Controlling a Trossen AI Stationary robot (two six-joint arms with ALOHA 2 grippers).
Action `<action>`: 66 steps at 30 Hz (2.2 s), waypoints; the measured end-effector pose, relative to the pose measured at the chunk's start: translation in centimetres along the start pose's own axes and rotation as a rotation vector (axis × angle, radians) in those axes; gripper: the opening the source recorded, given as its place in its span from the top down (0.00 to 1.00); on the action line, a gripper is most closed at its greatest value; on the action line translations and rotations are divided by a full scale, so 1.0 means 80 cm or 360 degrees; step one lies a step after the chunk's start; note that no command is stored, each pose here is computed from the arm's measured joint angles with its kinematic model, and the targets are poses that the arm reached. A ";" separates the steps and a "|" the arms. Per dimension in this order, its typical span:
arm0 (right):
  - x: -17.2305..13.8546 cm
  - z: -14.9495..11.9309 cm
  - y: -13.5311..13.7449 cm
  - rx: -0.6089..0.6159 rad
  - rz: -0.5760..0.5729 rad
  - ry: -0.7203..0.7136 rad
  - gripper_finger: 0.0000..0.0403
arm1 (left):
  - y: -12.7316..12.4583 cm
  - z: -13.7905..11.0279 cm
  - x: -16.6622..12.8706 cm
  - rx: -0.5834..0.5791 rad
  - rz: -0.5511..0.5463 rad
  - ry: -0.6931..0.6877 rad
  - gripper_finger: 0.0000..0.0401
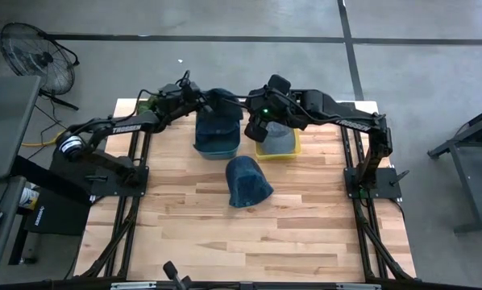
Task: Pick & Place hat
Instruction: Put the left blue cap into the blue bin
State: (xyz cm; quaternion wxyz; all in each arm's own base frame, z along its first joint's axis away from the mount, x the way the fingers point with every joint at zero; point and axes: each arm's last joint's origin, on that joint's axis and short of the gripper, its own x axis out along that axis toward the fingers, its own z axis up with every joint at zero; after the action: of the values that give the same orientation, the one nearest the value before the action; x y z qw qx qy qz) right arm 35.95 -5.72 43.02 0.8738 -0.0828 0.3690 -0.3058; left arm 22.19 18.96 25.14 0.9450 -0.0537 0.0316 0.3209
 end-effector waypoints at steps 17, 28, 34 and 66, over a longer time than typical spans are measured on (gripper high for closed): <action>-0.004 0.000 0.008 0.0018 0.0033 -0.0010 0.49 | 0.006 -0.029 0.002 -0.0100 0.0180 0.0318 0.99; -0.004 0.003 0.010 0.0062 0.0113 -0.0042 0.49 | 0.006 -0.018 0.003 0.0227 0.0169 0.0197 1.00; -0.006 0.003 0.013 0.0074 0.0142 -0.0048 0.49 | 0.002 -0.036 0.010 0.0234 0.0073 0.0323 1.00; -0.005 0.002 0.013 0.0062 0.0181 -0.0036 0.49 | -0.007 -0.019 -0.012 0.0210 -0.0159 0.0361 0.60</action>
State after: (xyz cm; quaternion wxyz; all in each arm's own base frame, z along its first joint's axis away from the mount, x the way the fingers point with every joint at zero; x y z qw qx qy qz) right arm 36.36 -4.63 43.02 0.8952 -0.0482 0.3573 -0.2619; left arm 21.71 17.73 23.78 0.9517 -0.0290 0.1565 0.2625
